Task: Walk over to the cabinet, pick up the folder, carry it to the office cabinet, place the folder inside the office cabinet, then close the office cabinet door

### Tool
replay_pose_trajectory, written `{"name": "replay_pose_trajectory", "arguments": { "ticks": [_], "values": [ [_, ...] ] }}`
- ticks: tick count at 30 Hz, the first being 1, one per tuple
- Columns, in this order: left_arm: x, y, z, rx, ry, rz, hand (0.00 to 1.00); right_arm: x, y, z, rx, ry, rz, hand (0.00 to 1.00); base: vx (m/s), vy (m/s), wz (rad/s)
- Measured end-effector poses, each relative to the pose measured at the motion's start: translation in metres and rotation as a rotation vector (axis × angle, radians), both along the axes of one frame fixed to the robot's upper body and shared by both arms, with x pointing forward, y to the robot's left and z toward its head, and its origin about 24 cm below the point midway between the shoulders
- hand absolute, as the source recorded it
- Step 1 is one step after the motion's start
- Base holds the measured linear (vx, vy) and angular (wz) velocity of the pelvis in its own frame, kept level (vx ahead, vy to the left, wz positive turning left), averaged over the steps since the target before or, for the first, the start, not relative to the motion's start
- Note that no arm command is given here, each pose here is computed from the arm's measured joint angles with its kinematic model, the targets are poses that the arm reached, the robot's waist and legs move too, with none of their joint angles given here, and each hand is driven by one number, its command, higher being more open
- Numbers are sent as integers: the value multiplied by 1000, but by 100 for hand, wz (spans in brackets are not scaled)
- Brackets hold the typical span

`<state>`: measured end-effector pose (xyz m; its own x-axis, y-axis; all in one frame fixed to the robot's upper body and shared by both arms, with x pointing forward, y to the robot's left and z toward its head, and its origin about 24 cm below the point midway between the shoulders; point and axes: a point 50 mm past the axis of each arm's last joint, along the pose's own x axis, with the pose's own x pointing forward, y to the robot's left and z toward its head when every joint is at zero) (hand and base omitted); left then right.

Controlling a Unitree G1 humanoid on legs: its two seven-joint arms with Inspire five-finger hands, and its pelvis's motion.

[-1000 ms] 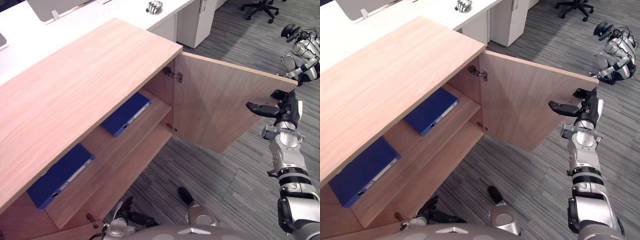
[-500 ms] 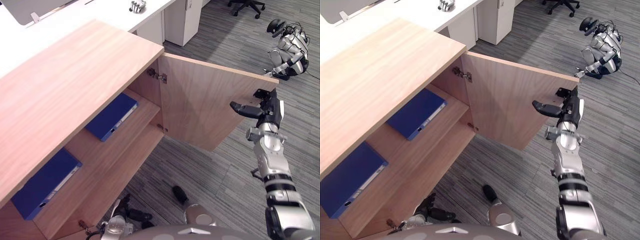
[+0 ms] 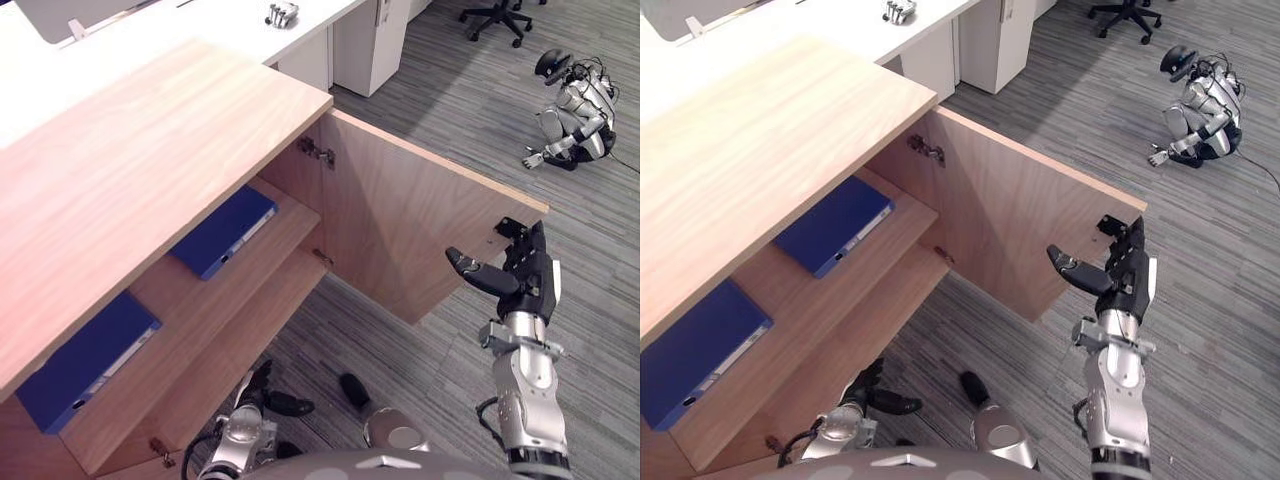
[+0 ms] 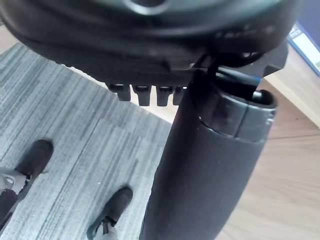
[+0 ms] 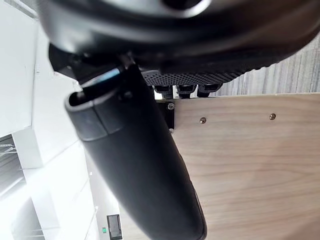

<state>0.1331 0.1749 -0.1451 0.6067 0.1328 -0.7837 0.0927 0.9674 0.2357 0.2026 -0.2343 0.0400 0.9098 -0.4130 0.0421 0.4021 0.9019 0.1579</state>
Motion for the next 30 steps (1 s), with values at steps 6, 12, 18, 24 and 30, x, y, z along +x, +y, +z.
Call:
{"name": "replay_pose_trajectory", "arguments": {
  "ticks": [6, 12, 18, 24, 30],
  "values": [
    [-7, -1, -3, 25, 33, -38, 100, -36, 26, -8, 43, 53, 20, 100, 31, -19, 4],
    [-11, -6, -4, 27, 45, -85, 100, -70, 51, -19, 94, 149, 103, 100, 3, -23, 4],
    [-19, -8, -6, 54, 70, -166, 100, -90, 65, -22, 171, 194, 163, 100, 16, -23, 7],
    [-20, 5, -3, 102, 69, -239, 100, -109, 76, -25, 254, 252, 245, 100, 19, -28, 22],
    [-19, 42, -1, 183, 116, -274, 100, -119, 88, -35, 277, 346, 407, 100, 8, -21, 22]
  ]
}}
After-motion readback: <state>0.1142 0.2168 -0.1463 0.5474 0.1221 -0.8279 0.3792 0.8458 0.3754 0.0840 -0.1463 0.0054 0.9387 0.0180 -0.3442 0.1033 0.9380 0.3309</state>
